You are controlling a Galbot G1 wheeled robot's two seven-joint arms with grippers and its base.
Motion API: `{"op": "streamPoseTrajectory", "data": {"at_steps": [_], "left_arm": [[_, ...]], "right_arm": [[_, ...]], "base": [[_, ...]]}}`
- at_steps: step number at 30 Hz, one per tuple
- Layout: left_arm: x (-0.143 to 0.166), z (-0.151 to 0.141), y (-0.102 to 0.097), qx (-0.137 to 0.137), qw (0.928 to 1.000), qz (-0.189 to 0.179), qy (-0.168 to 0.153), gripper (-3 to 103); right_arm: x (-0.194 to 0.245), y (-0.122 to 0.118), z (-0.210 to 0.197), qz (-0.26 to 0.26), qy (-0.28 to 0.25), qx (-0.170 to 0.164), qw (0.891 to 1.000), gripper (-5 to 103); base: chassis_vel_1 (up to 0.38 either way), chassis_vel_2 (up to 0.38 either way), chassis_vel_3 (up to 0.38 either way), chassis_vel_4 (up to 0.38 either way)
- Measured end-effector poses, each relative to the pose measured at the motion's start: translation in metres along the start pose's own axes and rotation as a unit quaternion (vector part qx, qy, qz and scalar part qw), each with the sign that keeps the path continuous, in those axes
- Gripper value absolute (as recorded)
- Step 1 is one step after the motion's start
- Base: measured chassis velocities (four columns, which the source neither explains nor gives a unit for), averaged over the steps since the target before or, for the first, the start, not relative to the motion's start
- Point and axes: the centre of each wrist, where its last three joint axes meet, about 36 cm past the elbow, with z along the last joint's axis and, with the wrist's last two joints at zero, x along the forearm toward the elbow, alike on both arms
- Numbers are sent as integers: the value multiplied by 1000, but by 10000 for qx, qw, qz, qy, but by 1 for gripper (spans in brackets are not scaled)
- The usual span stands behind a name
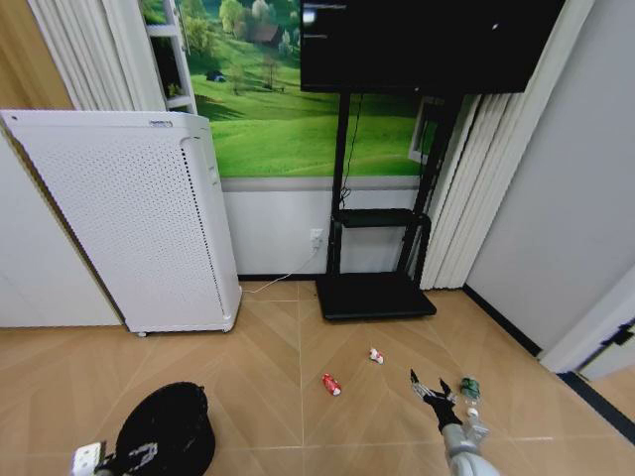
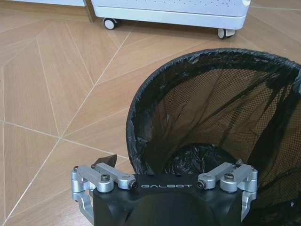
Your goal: Pick up the trash bin and place the garbage on the floor into it.
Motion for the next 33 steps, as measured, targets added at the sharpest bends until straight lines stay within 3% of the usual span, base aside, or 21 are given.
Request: {"op": "streamPoseTrajectory", "data": {"at_steps": [4, 8, 10, 11, 12, 14, 15, 17, 18, 20, 22, 23, 24, 26, 29, 31, 32, 33], "left_arm": [[-4, 4, 2, 47, 10000, -34, 66, 102], [-6, 5, 5, 93, 9999, -21, 95, 88], [-6, 5, 5, 93, 9999, -21, 95, 88], [-6, 5, 6, 103, 9999, -13, 100, 83], [-9, 3, 7, 131, 9999, -2, 84, 66], [-10, 3, 7, 139, 9999, 0, 81, 61], [-11, 2, 6, 149, 9999, 15, 76, 50], [-12, 1, 6, 168, 9998, 36, 71, 50], [-13, 0, 6, 217, 9997, 77, 71, 40], [-14, 0, 5, 237, 9996, 117, 68, 40], [-15, -2, 5, 247, 9996, 139, 71, 28], [-15, -2, 5, 247, 9996, 139, 71, 28], [-16, -4, 6, 250, 9995, 176, 56, 19], [-16, -5, 6, 246, 9995, 168, 44, 19], [-18, -11, 4, 275, 9993, 263, -28, 7], [-18, -11, 4, 277, 9992, 273, -36, 7], [-20, -13, 3, 283, 9990, 320, -105, 7], [-26, -14, -2, 251, 9980, 436, -370, 7]], "right_arm": [[0, 0, 0, 12, -3, -1, 10000, 100], [0, 1, 0, 25, 1, -4, 10000, 100], [0, 1, 0, 25, 1, -4, 10000, 100], [0, 1, 0, 27, 2, 4, 10000, 100], [0, 3, 1, 28, 13, 8, 10000, 100], [-1, 4, 1, 30, 25, 7, 10000, 100], [-1, 5, 1, 33, 34, 1, 10000, 100], [-2, 5, 1, 35, 35, 1, 10000, 100], [-3, 5, 0, 38, 31, 4, 10000, 100], [-3, 5, 0, 38, 29, 7, 10000, 100], [-4, 5, 0, 41, 31, 6, 10000, 100], [-4, 5, 0, 41, 31, 6, 10000, 100], [-4, 5, 0, 41, 32, 6, 10000, 100], [-5, 6, 0, 41, 33, 5, 10000, 100], [-6, 7, 2, 35, 57, 1, 10000, 100], [-6, 8, 3, 35, 60, 1, 10000, 100], [-6, 8, 3, 36, 68, -2, 10000, 100], [-6, 10, 6, 35, 91, -13, 10000, 100]], "base": [[0, 0, 0, 0], [0, 0, 0, 0], [0, 0, 0, 0], [0, 0, 0, 0], [0, 0, 0, 0], [0, 0, 0, 0], [0, 0, 0, 0], [0, 0, 0, 0], [0, 0, 0, 0], [0, 0, 0, 0], [0, 0, 0, 0], [0, 0, 0, 0], [0, 0, 0, 0], [0, 0, 0, 0], [0, 0, 0, 0], [0, 0, 0, 0], [0, 0, 0, 0], [0, 0, 0, 0]]}}
